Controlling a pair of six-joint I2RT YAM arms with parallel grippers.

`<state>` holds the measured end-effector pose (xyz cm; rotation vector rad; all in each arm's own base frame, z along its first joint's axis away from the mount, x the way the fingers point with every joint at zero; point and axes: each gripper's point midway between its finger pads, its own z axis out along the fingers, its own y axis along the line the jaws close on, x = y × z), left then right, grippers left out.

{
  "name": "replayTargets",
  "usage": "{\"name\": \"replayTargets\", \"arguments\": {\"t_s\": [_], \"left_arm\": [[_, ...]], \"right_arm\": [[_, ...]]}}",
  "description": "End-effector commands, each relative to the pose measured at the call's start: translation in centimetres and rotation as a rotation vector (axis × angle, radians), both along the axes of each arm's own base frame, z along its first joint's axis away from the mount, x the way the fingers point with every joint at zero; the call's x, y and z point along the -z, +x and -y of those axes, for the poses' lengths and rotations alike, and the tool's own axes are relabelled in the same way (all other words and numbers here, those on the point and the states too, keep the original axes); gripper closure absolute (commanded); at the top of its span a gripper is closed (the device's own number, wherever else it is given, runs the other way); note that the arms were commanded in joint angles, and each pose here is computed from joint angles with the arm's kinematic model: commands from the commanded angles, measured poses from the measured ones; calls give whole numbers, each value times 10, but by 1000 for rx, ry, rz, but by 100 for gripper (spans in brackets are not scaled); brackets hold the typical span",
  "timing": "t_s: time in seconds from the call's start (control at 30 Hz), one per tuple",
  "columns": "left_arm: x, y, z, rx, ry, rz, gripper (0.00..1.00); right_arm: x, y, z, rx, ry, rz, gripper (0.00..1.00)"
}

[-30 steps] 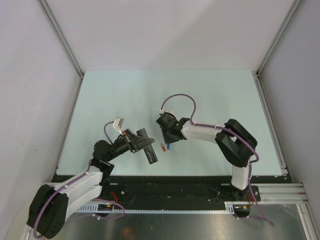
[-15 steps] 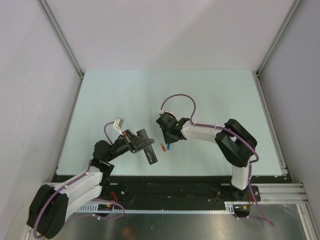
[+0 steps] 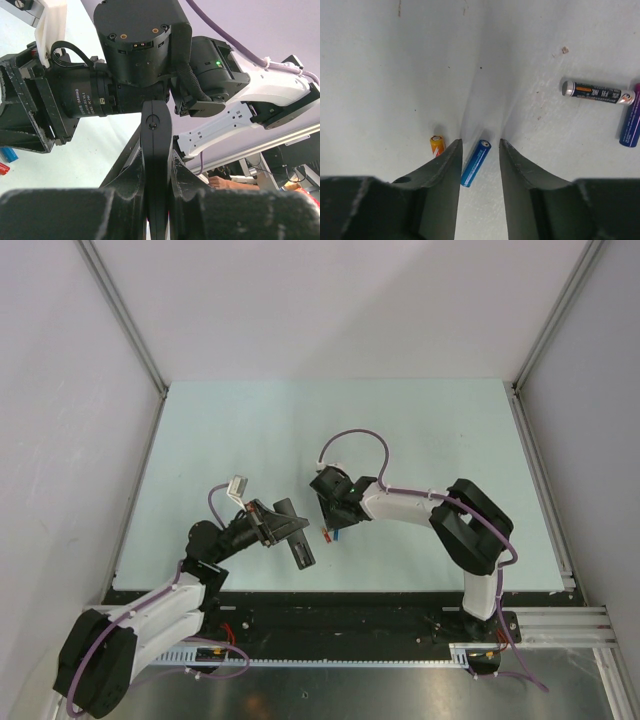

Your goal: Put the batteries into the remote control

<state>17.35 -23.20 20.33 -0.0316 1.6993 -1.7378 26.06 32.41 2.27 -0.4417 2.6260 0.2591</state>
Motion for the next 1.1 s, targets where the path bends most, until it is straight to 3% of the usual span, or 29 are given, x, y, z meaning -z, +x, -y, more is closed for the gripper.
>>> {"name": "replayTargets", "arguments": {"t_s": [0.0,0.33,0.43,0.67,0.7,0.83,1.03,1.07], "left_arm": [[-5,-3,-1,10,-1,53,100],[-5,-5,-1,14,-1,56,100],[-4,-5,-1,14,0,52,100],[-4,-5,-1,16,0,52,100],[-4,-4,-1,13,0,52,100],[-8,-1,0,9,-4,50,100],[-23,16,7,-12,-22,32,100],[-26,16,11,-7,-24,31,100]], "right_arm": [[-5,2,-3,32,-5,-5,64],[5,-5,1,92,-18,-53,69],[7,-6,0,96,-18,-57,74],[5,-5,0,99,-14,-54,100],[2,-4,0,101,-9,-45,100],[-35,7,5,101,13,52,100],[-143,11,36,108,110,304,100],[-174,8,39,106,183,366,100]]}}
